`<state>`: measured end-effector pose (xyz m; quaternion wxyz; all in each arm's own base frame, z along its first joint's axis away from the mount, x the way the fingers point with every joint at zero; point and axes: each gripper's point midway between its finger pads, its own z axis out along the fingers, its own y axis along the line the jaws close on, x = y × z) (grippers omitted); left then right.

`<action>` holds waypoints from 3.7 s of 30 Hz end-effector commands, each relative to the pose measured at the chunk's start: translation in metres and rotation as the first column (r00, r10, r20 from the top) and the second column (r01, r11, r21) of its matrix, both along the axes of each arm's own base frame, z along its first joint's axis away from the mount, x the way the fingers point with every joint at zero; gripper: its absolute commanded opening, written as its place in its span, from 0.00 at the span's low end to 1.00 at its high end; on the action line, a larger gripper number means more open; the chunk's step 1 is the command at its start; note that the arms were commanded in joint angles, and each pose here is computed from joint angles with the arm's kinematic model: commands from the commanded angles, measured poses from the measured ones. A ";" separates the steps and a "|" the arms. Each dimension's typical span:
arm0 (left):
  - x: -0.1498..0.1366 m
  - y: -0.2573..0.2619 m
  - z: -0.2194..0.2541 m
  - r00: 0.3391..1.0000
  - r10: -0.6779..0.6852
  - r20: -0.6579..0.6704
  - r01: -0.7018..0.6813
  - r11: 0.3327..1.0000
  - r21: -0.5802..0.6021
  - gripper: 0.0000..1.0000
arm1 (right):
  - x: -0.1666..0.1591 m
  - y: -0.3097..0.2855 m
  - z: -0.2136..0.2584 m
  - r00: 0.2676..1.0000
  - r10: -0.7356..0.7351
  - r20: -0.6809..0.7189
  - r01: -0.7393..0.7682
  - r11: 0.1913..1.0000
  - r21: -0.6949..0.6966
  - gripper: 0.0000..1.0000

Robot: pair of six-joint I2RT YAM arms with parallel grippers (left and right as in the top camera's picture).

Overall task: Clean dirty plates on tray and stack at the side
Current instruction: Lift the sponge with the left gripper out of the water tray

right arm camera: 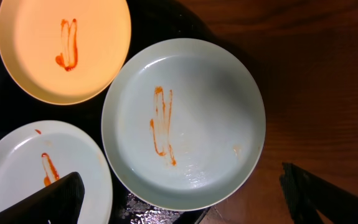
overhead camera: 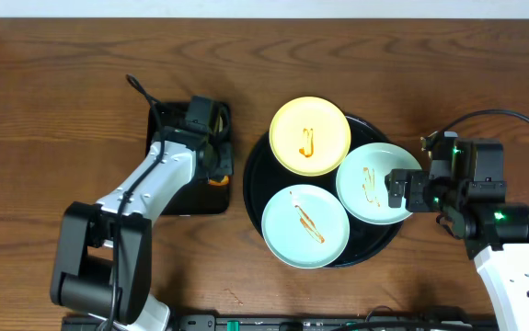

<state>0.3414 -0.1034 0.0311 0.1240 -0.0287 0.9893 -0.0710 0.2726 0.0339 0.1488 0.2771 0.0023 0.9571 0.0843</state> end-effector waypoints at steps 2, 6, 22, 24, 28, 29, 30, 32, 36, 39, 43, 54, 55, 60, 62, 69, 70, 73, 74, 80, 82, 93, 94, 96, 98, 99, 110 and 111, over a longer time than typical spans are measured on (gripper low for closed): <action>-0.006 -0.016 -0.004 0.999 -0.039 -0.009 0.039 0.999 -0.005 0.07 | 0.004 0.006 0.010 0.999 0.035 0.029 -0.034 0.999 -0.004 0.99; -0.008 -0.027 -0.004 0.998 -0.068 0.001 0.068 0.998 -0.007 0.07 | 0.004 0.006 0.010 0.999 0.035 0.029 -0.034 0.999 -0.004 0.99; 0.003 -0.028 0.026 0.994 -0.066 0.089 0.067 0.998 -0.009 0.08 | 0.004 0.006 0.010 0.999 0.035 0.029 -0.034 0.999 -0.004 0.99; 0.008 -0.022 0.038 0.989 -0.053 0.135 0.051 0.999 0.019 0.07 | 0.004 0.006 0.010 0.999 0.035 0.029 -0.034 0.999 -0.004 0.99; 0.017 -0.004 0.065 0.971 -0.018 0.239 -0.005 0.996 0.094 0.08 | 0.004 0.006 0.010 0.999 0.035 0.029 -0.034 0.999 -0.004 0.99; 0.019 -0.001 0.072 0.965 -0.011 0.263 -0.017 0.994 0.104 0.08 | 0.004 0.006 0.010 0.999 0.035 0.029 -0.034 0.999 -0.004 0.99; 0.021 0.000 0.078 0.959 -0.006 0.282 -0.025 0.994 0.107 0.07 | 0.004 0.006 0.010 0.999 0.035 0.029 -0.034 0.999 -0.004 0.99; 0.023 0.003 0.088 0.949 0.001 0.316 -0.037 0.993 0.109 0.07 | 0.004 0.006 0.010 0.999 0.035 0.029 -0.034 0.999 -0.004 0.99; 0.029 0.013 0.112 0.916 0.026 0.400 -0.085 0.988 0.131 0.07 | 0.004 0.006 0.010 0.999 0.035 0.027 -0.034 0.999 -0.004 0.99; 0.035 0.023 0.134 0.875 0.051 0.481 -0.139 0.979 0.148 0.07 | 0.003 0.006 0.009 0.999 0.034 0.026 -0.034 0.999 -0.004 0.99; 0.041 0.024 0.156 0.833 0.039 0.552 -0.143 0.979 0.146 0.08 | 0.003 0.006 0.009 0.999 0.035 0.026 -0.034 0.999 -0.004 0.99; 0.051 0.024 0.186 0.766 0.010 0.643 -0.135 0.980 0.146 0.07 | 0.003 0.006 0.009 0.999 0.035 0.026 -0.034 0.999 -0.004 0.99; 0.051 0.024 0.186 0.764 0.010 0.645 -0.135 0.980 0.145 0.07 | 0.003 0.006 0.009 0.999 0.035 0.026 -0.034 0.999 -0.004 0.99; 0.050 0.024 0.188 0.761 0.011 0.648 -0.135 0.980 0.143 0.07 | 0.003 0.006 0.009 0.999 0.035 0.026 -0.034 0.999 -0.004 0.99; 0.050 0.024 0.188 0.762 0.011 0.648 -0.136 0.980 0.143 0.07 | 0.003 0.006 0.009 0.999 0.035 0.026 -0.034 0.999 -0.004 0.99; 0.050 0.024 0.188 0.761 0.011 0.648 -0.135 0.980 0.143 0.08 | 0.003 0.006 0.009 0.999 0.035 0.026 -0.034 0.999 -0.004 0.99; 0.050 0.024 0.188 0.762 0.011 0.648 -0.135 0.980 0.143 0.07 | 0.003 0.006 0.009 0.999 0.035 0.026 -0.034 0.999 -0.004 0.99; 0.050 0.024 0.188 0.762 0.011 0.648 -0.135 0.981 0.142 0.07 | 0.003 0.006 0.009 0.999 0.035 0.026 -0.034 0.999 -0.004 0.99; 0.050 0.024 0.188 0.762 0.011 0.648 -0.136 0.980 0.143 0.07 | 0.003 0.006 0.009 0.999 0.035 0.026 -0.034 0.999 -0.004 0.99; 0.050 0.024 0.188 0.762 0.011 0.648 -0.135 0.981 0.142 0.07 | 0.003 0.006 0.009 0.999 0.035 0.026 -0.034 0.999 -0.004 0.99; 0.050 0.024 0.188 0.762 0.011 0.648 -0.135 0.981 0.142 0.07 | 0.003 0.006 0.009 0.999 0.035 0.026 -0.034 0.999 -0.004 0.99; 0.050 0.024 0.188 0.762 0.011 0.648 -0.135 0.981 0.142 0.07 | 0.003 0.006 0.009 0.999 0.035 0.026 -0.034 0.999 -0.004 0.99; 0.050 0.024 0.188 0.762 0.011 0.648 -0.135 0.981 0.142 0.07 | 0.003 0.006 0.009 0.999 0.035 0.026 -0.034 0.999 -0.004 0.99; 0.050 0.024 0.188 0.763 0.011 0.647 -0.135 0.981 0.142 0.08 | 0.003 0.006 0.009 0.999 0.035 0.026 -0.034 0.999 -0.004 0.99; 0.048 0.024 0.185 0.769 0.009 0.639 -0.133 0.980 0.146 0.08 | 0.003 0.006 0.009 0.999 0.035 0.026 -0.034 0.999 -0.004 0.99; 0.047 0.025 0.183 0.776 0.014 0.631 -0.136 0.980 0.145 0.08 | 0.003 0.006 0.009 0.999 0.035 0.026 -0.034 0.999 -0.004 0.99; 0.001 0.007 0.084 0.967 0.037 0.250 -0.062 0.994 0.092 0.08 | 0.003 0.006 0.009 0.999 0.034 0.026 -0.034 0.999 -0.003 0.99; -0.002 0.003 0.075 0.976 0.029 0.214 -0.048 0.995 0.085 0.08 | 0.003 0.006 0.009 0.999 0.034 0.025 -0.034 0.999 -0.003 0.99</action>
